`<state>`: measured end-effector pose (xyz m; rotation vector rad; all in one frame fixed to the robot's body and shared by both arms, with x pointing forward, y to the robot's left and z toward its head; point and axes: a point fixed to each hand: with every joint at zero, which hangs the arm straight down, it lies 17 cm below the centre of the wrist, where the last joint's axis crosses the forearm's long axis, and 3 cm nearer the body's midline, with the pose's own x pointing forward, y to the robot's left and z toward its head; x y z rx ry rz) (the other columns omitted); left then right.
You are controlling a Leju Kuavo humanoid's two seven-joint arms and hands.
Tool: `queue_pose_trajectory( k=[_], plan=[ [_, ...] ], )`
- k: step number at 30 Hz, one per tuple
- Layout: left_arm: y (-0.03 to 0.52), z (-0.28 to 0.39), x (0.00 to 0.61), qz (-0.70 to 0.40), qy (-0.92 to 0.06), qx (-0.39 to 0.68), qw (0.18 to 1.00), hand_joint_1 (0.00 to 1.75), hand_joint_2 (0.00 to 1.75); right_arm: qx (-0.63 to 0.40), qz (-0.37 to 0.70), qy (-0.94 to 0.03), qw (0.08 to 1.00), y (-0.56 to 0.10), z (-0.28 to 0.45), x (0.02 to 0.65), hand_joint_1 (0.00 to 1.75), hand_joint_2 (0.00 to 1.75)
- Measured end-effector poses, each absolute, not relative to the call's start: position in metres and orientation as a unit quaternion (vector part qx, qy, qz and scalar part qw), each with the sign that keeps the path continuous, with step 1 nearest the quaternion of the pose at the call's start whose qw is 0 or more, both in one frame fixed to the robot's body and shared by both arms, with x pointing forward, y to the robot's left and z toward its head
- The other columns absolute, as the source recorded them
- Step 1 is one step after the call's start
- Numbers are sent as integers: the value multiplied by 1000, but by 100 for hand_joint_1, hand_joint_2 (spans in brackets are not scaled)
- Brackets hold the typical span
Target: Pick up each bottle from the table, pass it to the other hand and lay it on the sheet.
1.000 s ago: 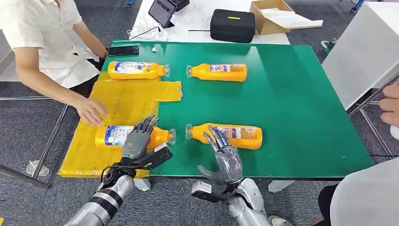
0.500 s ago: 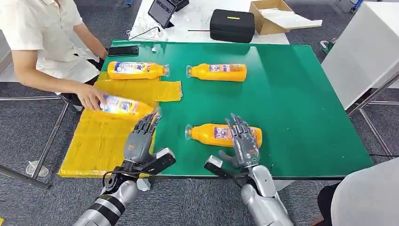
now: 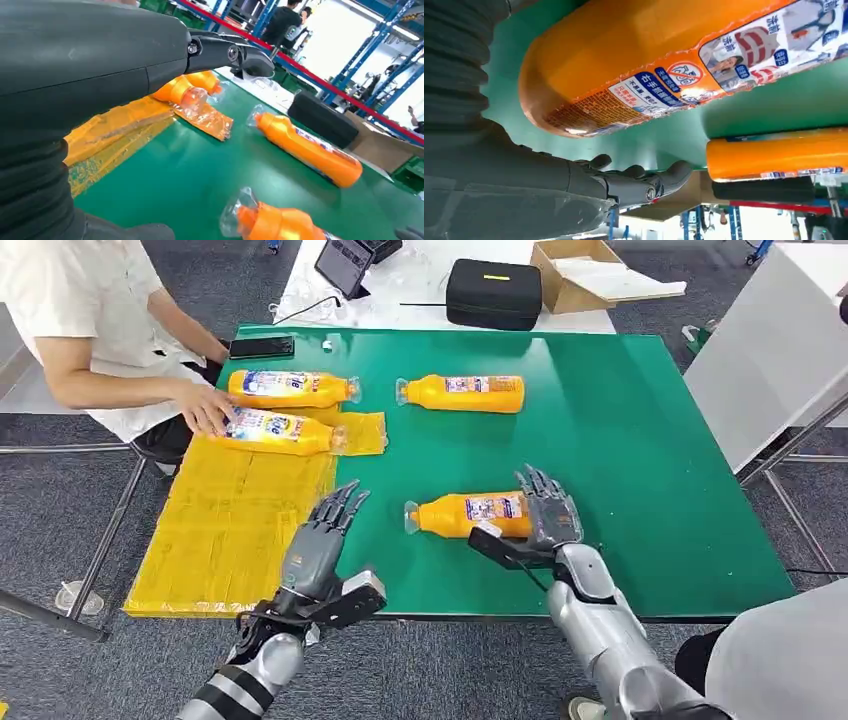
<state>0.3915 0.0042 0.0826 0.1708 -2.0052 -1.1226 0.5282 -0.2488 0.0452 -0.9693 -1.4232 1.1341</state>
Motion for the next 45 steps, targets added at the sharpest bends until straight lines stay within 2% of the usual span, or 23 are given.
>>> queue_pose_trajectory(
  k=[10, 16, 30, 31, 32, 33, 39, 45],
  plan=[
    [1, 84, 388, -443, -797, 61, 407, 0, 175, -401, 478, -582, 522, -253, 38, 529, 0, 175],
    [2, 85, 392, -440, -798, 64, 408, 0, 175, -361, 495, -565, 553, -248, 26, 533, 0, 175],
    [-3, 88, 397, -439, -801, 56, 403, 0, 175, -303, 582, -466, 593, -243, 7, 546, 0, 175],
    [-6, 88, 396, -439, -802, 53, 402, 0, 175, -301, 588, -459, 593, -243, 6, 546, 101, 175],
    [-7, 88, 396, -440, -802, 52, 401, 0, 175, -299, 593, -454, 594, -243, 6, 547, 152, 175],
    [-8, 88, 395, -440, -802, 50, 400, 0, 175, -297, 597, -450, 594, -243, 6, 547, 173, 175],
    [-13, 90, 395, -437, -806, 46, 397, 0, 175, -275, 630, -417, 594, -244, 0, 544, 175, 175],
    [-17, 90, 392, -436, -809, 36, 392, 0, 175, -213, 636, -434, 601, -234, -3, 535, 175, 175]
  ],
)
